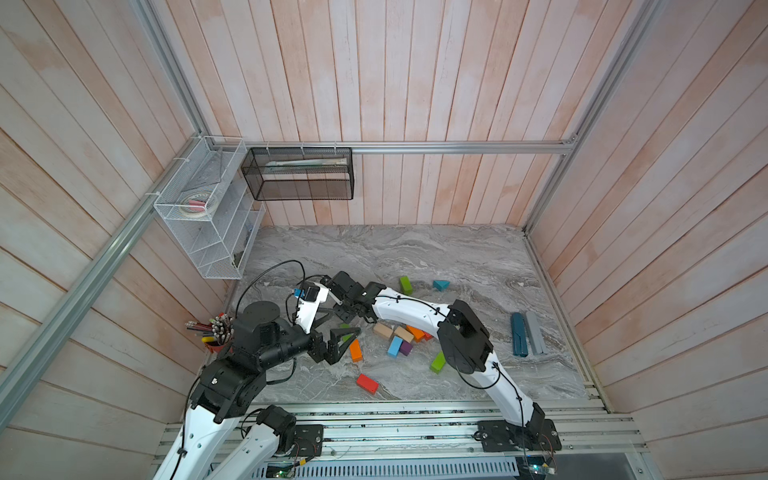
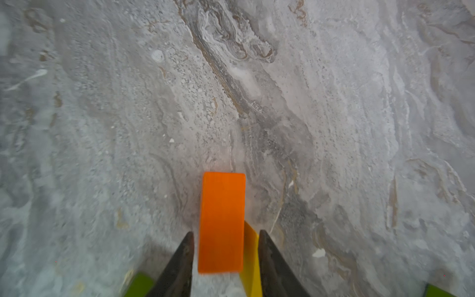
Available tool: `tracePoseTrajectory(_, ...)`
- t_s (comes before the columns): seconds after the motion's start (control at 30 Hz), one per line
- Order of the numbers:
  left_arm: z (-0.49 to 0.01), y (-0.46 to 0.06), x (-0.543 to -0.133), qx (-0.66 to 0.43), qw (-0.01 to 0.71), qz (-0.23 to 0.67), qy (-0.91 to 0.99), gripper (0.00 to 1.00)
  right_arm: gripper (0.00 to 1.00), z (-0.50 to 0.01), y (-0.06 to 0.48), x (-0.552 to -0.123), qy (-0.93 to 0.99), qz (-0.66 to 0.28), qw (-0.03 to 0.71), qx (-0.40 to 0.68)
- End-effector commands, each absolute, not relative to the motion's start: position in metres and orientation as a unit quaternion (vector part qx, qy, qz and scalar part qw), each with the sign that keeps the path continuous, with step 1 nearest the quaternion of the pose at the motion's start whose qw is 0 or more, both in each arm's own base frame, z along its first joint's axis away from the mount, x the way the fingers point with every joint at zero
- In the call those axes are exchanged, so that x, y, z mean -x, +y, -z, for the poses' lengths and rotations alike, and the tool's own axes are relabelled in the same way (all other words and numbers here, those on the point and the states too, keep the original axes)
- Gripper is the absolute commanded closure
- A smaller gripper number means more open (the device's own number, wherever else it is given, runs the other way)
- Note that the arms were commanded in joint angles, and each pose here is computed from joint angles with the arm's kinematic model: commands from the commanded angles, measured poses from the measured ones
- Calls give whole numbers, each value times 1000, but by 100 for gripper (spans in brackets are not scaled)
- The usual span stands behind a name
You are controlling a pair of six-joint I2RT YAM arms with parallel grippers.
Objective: Assemble a heart with building blocks
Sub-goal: Assemble the building block at the center of the board.
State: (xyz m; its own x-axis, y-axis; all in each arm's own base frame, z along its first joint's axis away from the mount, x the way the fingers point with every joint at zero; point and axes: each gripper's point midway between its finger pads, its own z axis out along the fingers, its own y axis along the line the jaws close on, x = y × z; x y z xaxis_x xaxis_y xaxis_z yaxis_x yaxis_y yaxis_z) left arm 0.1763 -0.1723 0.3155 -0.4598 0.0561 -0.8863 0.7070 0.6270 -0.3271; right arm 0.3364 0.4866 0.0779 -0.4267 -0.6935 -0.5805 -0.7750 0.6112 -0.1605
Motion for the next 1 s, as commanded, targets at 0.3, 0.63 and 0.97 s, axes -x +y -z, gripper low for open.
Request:
tracePoseTrajectory(0.3, -328, -175, -173, -253, 474, 369, 759, 0, 52, -103, 417, -284, 854, -104, 294, 417)
tracePoseTrajectory(0.63, -325, -179, -175, -254, 469, 377, 757, 0, 45, -70, 376, -276, 891, -113, 247, 364)
tracePoseTrajectory(0.97, -325, -179, -175, -253, 468, 377, 758, 0, 61, -52, 384, -285, 918, -145, 218, 298)
